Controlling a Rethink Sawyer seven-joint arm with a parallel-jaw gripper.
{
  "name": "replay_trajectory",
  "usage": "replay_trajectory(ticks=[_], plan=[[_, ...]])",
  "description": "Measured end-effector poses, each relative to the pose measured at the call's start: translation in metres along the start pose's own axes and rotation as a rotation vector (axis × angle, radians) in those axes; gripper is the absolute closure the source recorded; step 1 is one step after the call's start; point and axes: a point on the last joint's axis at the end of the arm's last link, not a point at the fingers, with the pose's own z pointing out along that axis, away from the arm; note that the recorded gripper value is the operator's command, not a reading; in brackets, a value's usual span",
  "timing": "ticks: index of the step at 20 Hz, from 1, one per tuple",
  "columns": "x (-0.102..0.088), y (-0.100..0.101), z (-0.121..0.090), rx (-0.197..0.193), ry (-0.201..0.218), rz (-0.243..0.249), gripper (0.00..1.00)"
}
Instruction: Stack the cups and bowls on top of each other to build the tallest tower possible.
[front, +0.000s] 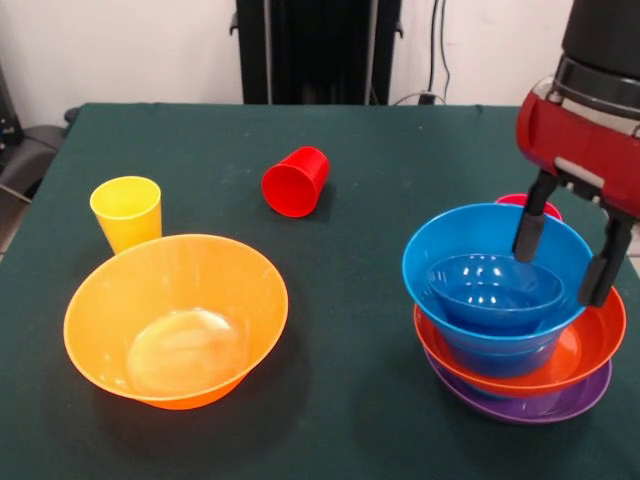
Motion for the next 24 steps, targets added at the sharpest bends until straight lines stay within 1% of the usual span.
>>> replay_trajectory(ticks=[3,4,9,13,17,24], plan=[[-0.003,-0.006,0.008,-0.001,-0.006,0.013,0.00],[-0.004,-0.011,0.014,0.002,-0.005,0.021,0.00],[-0.005,-0.022,0.027,0.011,0.004,0.040,0.00],[-0.004,-0.027,0.034,0.018,0.013,0.048,0.00],[-0.003,-0.029,0.037,0.022,0.019,0.050,0.00],[0.003,-0.037,0.046,0.039,0.036,0.055,0.00]])
